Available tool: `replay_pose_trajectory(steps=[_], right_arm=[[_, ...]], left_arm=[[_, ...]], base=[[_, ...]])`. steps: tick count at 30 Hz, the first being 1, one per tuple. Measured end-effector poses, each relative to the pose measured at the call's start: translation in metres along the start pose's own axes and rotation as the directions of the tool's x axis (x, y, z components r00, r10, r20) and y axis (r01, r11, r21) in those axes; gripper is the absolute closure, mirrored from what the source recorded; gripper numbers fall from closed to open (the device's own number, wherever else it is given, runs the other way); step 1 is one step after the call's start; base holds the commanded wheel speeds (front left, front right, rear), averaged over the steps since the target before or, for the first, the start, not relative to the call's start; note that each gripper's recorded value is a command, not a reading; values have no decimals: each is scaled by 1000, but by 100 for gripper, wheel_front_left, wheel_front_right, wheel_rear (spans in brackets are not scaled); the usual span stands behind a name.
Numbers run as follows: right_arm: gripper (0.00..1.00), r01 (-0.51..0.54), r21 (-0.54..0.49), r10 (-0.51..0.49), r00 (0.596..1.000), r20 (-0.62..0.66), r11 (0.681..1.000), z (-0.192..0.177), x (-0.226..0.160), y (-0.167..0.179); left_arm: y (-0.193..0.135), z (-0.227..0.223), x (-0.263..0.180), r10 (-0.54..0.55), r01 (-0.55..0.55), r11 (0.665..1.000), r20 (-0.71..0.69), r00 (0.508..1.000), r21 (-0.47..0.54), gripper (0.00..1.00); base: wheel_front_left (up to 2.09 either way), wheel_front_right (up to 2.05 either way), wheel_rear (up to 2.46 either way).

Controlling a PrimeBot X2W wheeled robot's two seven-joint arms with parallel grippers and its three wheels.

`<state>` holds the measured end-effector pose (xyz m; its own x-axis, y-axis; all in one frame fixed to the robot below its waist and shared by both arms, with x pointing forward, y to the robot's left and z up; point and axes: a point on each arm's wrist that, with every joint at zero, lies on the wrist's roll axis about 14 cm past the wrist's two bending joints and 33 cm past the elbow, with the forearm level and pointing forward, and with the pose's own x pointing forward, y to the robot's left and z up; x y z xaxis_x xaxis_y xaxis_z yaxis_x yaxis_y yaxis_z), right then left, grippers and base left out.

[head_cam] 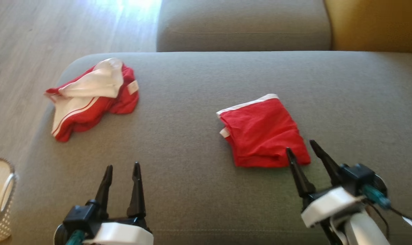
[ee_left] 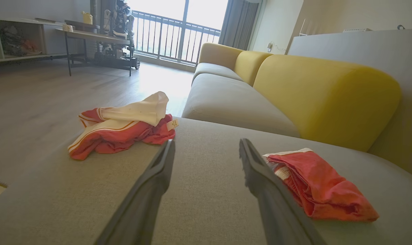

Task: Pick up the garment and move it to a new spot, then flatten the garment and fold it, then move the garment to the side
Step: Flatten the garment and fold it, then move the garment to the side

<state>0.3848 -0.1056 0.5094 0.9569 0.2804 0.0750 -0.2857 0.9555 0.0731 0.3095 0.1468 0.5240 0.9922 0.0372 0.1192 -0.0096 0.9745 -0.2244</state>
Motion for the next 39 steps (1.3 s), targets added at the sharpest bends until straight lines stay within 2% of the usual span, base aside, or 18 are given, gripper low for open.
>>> replay_pose_trajectory(steps=[3,9,15,24,39], right_arm=[[0,47,-9,-46,998,36,999,10,-15,-12],[0,65,-33,-62,994,92,997,27,-35,-13],[0,83,-25,-82,996,35,996,9,-55,-14],[0,99,-5,-99,994,39,995,9,-58,-18],[0,103,0,-103,994,39,995,9,-55,-20]], left_arm=[[1,3,1,1,-2,1000,9,1000,12,0],[0,0,-8,-8,8,1000,-1,1000,20,0],[0,-1,-16,-33,33,997,-6,999,63,0],[-6,-10,-25,-78,82,990,-36,996,111,0],[-9,-13,-28,-95,101,985,-49,994,138,0]], base=[[0,0,0],[0,0,0],[0,0,0],[0,0,0],[0,0,0]])
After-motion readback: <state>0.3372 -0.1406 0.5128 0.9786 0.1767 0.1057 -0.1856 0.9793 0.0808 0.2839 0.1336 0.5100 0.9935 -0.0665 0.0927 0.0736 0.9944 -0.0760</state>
